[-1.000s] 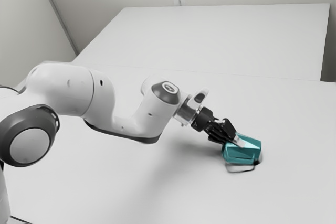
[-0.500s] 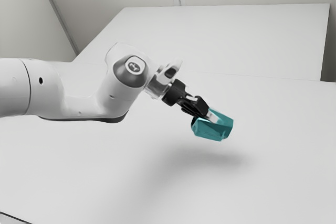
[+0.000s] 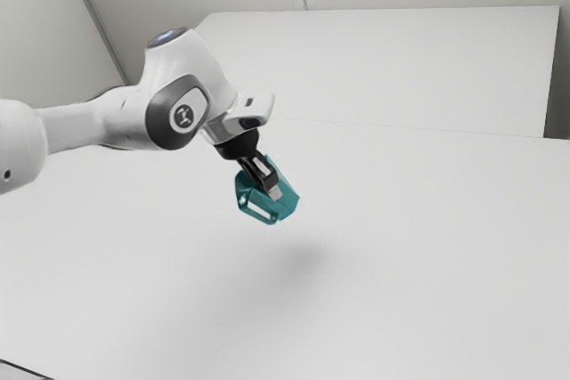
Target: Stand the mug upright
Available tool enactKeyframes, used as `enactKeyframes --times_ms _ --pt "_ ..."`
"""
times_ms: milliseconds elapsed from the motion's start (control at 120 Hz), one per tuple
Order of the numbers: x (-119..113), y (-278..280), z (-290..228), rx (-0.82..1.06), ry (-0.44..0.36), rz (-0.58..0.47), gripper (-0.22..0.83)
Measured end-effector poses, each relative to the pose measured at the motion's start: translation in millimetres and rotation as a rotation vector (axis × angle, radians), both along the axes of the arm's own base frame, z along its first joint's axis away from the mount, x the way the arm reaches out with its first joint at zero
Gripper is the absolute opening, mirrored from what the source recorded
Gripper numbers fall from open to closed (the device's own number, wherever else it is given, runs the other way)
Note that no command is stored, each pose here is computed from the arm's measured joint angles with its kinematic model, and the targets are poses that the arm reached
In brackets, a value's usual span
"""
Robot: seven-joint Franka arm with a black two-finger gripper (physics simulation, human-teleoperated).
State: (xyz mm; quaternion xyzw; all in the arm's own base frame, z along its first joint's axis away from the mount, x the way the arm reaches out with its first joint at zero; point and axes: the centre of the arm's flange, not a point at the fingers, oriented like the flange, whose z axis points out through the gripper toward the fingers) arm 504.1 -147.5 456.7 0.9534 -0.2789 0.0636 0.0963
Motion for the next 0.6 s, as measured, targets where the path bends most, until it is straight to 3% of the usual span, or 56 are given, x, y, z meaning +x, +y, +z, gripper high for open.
enactKeyframes --times_ms 300,600 --pt "7.9 57.5 -1.8 0.213 0.02 0.089 -0.17" --pt "34.8 89.1 -41.7 0.316 0.12 0.131 -0.17"
